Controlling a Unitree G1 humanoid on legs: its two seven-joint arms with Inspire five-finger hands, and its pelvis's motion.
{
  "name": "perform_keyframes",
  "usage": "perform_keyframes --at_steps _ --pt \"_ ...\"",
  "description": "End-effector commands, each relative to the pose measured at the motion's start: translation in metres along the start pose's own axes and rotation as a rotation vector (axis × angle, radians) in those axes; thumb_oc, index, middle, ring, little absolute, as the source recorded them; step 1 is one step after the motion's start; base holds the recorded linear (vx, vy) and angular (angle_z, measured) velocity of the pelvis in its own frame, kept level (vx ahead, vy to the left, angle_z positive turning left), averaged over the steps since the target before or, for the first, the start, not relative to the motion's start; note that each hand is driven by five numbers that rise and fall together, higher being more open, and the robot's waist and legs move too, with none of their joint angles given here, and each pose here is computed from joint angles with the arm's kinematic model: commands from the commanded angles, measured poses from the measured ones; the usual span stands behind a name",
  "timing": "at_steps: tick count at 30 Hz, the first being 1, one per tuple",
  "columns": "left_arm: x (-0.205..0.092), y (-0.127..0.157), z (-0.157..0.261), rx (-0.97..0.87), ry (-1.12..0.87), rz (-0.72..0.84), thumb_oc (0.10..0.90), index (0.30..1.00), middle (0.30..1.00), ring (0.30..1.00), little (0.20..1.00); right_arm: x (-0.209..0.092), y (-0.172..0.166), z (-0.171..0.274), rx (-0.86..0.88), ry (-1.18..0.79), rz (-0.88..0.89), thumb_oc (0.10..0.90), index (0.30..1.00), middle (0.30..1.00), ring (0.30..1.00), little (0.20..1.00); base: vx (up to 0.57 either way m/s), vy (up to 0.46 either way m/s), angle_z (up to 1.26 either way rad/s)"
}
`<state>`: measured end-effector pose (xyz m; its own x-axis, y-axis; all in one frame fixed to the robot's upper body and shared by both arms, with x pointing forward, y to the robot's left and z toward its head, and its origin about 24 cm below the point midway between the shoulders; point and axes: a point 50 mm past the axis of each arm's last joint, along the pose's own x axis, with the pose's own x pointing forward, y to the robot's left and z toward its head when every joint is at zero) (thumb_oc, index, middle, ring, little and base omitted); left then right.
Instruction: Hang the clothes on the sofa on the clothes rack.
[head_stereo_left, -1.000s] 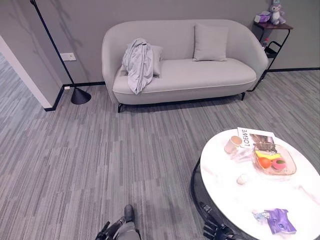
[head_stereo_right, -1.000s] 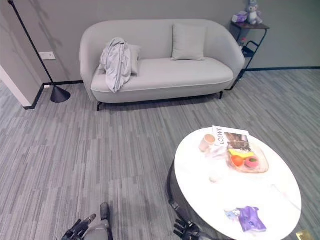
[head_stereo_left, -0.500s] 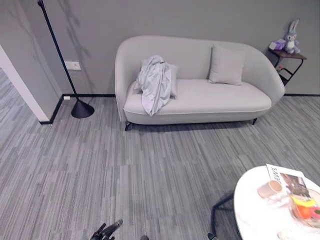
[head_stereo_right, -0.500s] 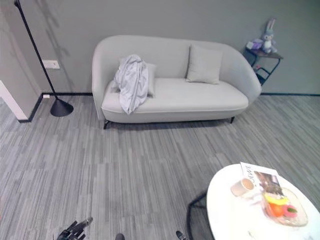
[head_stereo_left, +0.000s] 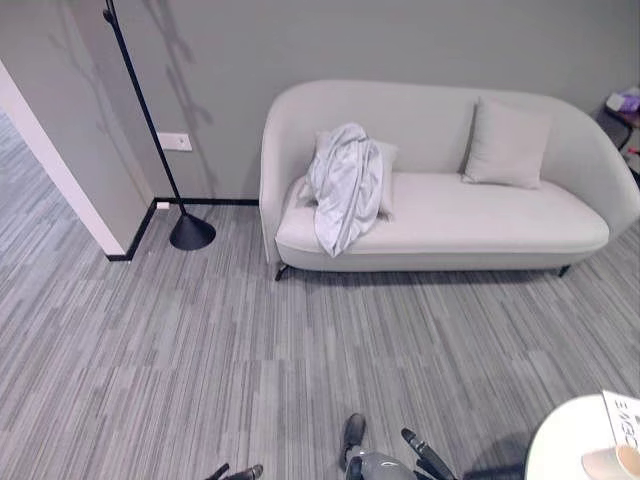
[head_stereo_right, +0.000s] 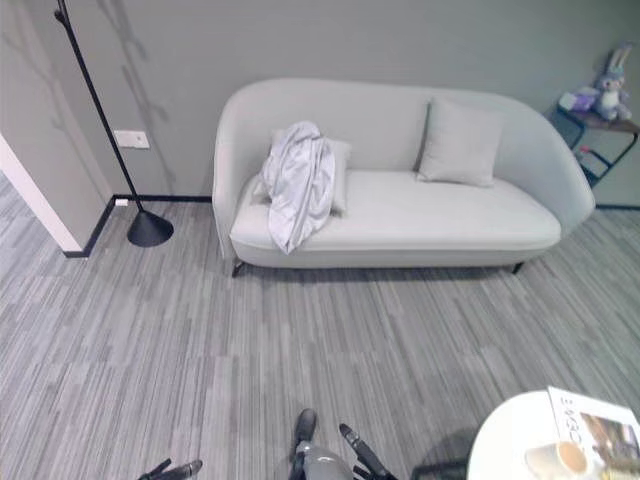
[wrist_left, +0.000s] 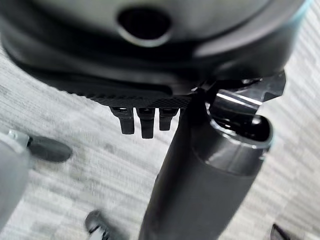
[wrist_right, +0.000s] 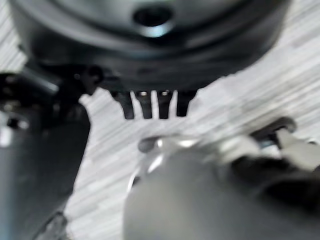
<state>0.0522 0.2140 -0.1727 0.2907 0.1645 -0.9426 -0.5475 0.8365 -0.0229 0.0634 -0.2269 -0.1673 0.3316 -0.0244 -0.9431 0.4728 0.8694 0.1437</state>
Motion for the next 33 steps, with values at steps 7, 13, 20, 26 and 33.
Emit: perform_keyframes --at_steps 7,13,20,26,33 --pt "0.003 -0.002 0.025 -0.064 -0.071 -0.013 0.8 0.9 0.9 0.9 0.9 -0.007 -0.031 0.024 0.07 -0.074 -0.124 0.8 0.9 0.9 0.9 0.9 0.32 -0.255 -0.17" --pt "0.005 -0.026 0.038 -0.106 -0.119 -0.041 0.8 0.9 0.9 0.9 0.9 0.001 0.009 0.08 -0.019 -0.257 -0.107 0.8 0.9 0.9 0.9 0.9 0.24 -0.259 -0.14" --pt "0.005 -0.037 0.028 -0.19 -0.101 -0.063 0.8 0.9 0.9 0.9 0.9 -0.039 0.065 0.177 -0.43 -0.718 0.01 0.8 0.9 0.9 0.9 0.9 0.2 0.014 -0.36" --pt "0.004 -0.032 0.021 -0.311 -0.077 -0.035 0.8 0.9 0.9 0.9 0.9 -0.048 0.081 0.199 -0.535 -0.791 -0.022 0.8 0.9 0.9 0.9 0.9 0.22 0.041 -0.12" --pt "0.001 -0.008 0.004 -0.319 -0.033 0.054 0.8 0.9 0.9 0.9 0.9 -0.05 0.08 0.211 -0.503 -0.797 -0.105 0.8 0.9 0.9 0.9 0.9 0.31 0.107 -0.38"
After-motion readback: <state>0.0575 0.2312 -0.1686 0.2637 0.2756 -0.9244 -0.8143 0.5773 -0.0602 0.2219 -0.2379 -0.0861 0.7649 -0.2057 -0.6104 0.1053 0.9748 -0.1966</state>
